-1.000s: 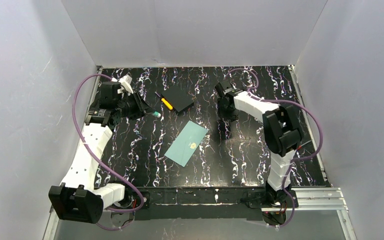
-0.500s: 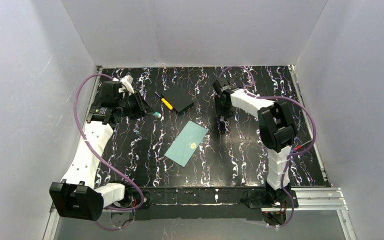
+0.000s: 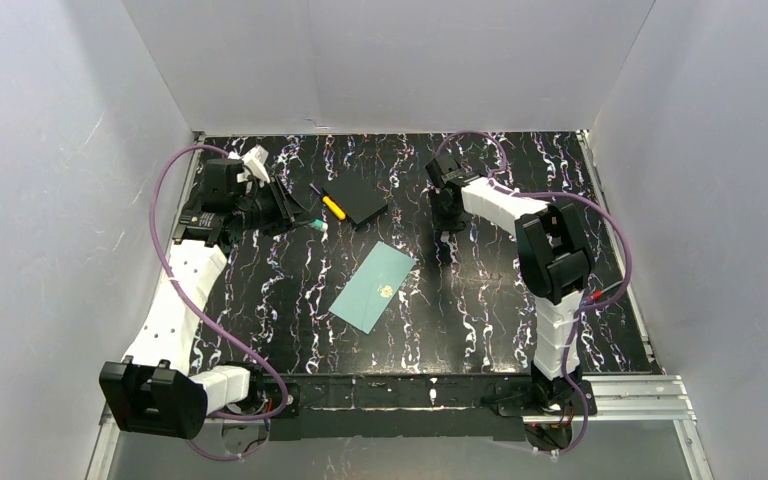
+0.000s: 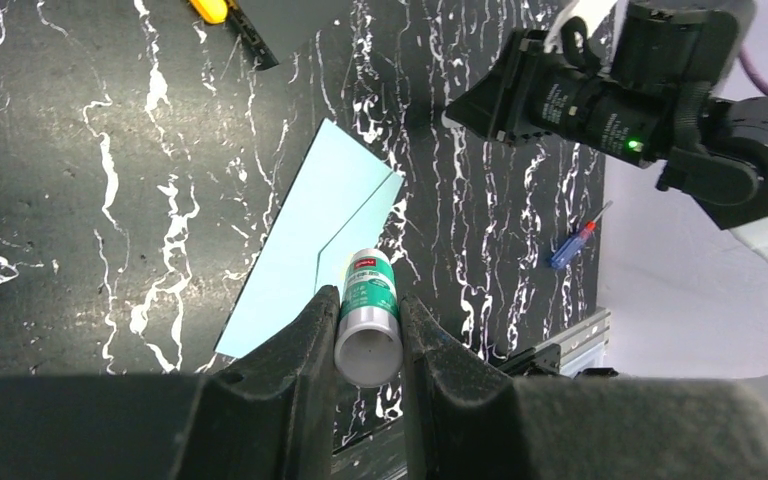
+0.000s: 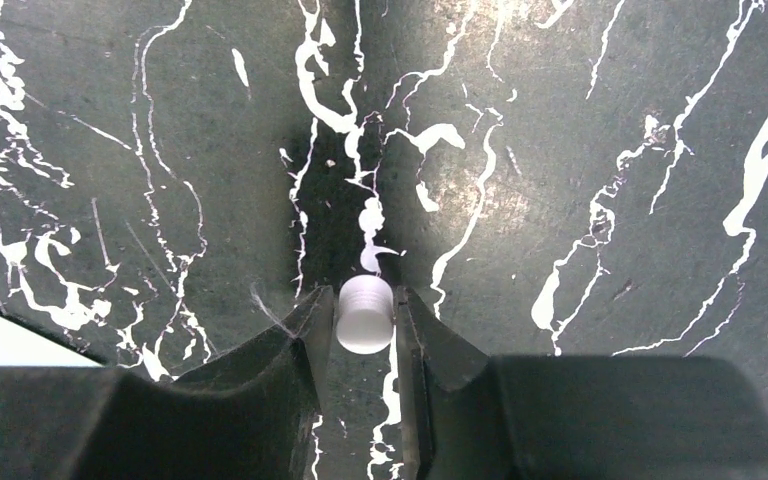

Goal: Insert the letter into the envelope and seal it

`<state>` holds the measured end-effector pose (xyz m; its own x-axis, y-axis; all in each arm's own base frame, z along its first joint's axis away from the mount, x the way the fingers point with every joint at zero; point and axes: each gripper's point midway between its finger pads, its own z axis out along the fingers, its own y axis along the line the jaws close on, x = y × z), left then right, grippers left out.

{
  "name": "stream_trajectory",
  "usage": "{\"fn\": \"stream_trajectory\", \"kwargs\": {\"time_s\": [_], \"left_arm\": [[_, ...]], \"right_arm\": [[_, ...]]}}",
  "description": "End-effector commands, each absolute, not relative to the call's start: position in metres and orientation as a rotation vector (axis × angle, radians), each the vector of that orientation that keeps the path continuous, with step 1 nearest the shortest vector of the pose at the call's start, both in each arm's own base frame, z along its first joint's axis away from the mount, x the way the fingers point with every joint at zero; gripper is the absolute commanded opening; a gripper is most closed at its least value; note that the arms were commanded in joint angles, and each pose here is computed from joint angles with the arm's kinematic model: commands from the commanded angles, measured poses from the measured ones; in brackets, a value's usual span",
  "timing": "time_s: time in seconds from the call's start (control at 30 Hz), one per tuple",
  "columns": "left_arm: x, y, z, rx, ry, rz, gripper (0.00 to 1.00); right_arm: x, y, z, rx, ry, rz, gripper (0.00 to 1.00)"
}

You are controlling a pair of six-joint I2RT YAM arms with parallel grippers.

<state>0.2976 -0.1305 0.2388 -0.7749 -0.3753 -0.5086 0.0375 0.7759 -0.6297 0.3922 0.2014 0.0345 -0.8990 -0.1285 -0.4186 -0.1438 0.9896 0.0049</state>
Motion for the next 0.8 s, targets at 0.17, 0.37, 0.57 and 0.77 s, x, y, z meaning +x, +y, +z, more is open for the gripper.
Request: {"fn": "stream_trajectory", "kwargs": {"time_s": [0.17, 0.37, 0.57, 0.77], "left_arm": [[0.296, -0.139, 0.272, -0.183, 2.236, -0.922, 0.00], [0.294, -0.140, 0.272, -0.181, 2.236, -0.937, 0.00], [0.294, -0.145, 0.275, -0.186, 2.226, -0.984, 0.00], [0.299, -0.166, 0.279, -0.237, 2.186, -1.199, 0.00]], "right_arm": [[0.396, 0.198, 0.029, -0.201, 2.727, 0.028, 0.42], [0.395, 0.198, 0.035, -0.197, 2.711, 0.044, 0.18], [0.395, 0.204, 0.054, -0.192, 2.687, 0.100, 0.07], [0.383, 0.240, 0.114, -0.160, 2.628, 0.469, 0.06]]}}
